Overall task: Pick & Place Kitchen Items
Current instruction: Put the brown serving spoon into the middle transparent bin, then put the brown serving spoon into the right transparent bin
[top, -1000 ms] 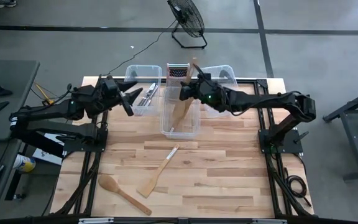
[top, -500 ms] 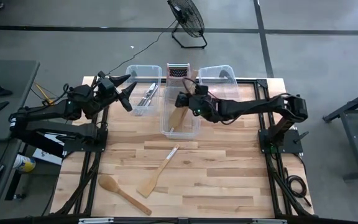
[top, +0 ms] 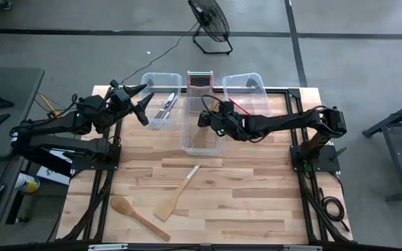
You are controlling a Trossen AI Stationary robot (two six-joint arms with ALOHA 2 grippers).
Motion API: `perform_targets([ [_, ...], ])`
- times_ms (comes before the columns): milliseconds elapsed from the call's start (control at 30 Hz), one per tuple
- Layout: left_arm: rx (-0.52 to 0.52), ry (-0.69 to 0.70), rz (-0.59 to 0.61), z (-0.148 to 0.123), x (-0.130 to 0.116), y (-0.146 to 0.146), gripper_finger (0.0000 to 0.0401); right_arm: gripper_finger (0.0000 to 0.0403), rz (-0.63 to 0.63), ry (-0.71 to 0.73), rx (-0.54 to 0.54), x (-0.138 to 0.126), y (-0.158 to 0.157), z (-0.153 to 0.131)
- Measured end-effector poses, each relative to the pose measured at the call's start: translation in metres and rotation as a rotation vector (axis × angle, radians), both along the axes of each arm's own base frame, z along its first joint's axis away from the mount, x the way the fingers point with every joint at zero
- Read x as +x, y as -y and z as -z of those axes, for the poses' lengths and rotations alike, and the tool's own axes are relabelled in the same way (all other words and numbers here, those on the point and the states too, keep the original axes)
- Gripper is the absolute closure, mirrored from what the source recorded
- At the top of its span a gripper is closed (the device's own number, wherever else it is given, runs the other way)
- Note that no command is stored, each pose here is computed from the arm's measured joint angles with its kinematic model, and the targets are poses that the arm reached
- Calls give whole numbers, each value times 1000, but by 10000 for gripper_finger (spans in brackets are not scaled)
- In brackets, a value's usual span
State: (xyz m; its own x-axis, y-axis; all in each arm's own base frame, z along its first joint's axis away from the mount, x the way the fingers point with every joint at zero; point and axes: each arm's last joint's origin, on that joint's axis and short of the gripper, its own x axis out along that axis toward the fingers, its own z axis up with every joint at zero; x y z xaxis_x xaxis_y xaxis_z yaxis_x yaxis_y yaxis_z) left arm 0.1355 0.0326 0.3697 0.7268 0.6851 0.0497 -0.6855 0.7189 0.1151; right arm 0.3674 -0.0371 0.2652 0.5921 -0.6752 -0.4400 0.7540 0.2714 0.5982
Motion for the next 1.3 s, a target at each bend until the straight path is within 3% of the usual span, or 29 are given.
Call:
perform_targets([
  [267, 0, 4, 0, -1, -3, 0, 212, 198, -41, -2, 20, -1, -1, -2],
  [633, -61, 17, 17, 2, -18, 2, 212, 202, -140, -51, -132, -25, 1, -43],
  [833, -163, -23, 51, 13, -18, 3, 212, 202, -200, -92, -136, -53, 11, -66],
  [933, -203, -117, 159, 22, -17, 6, 212, 202, -230, -120, -134, -69, 17, -76],
  [1100, -304, -284, 463, 37, -17, 15, 212, 202, -289, -160, -145, -97, 24, -92],
  [1200, -412, -383, 628, 47, -20, 21, 212, 202, -315, -175, -176, -111, 24, -101],
  [1300, -541, -470, 717, 57, -21, 25, 212, 202, -333, -187, -208, -124, 25, -109],
])
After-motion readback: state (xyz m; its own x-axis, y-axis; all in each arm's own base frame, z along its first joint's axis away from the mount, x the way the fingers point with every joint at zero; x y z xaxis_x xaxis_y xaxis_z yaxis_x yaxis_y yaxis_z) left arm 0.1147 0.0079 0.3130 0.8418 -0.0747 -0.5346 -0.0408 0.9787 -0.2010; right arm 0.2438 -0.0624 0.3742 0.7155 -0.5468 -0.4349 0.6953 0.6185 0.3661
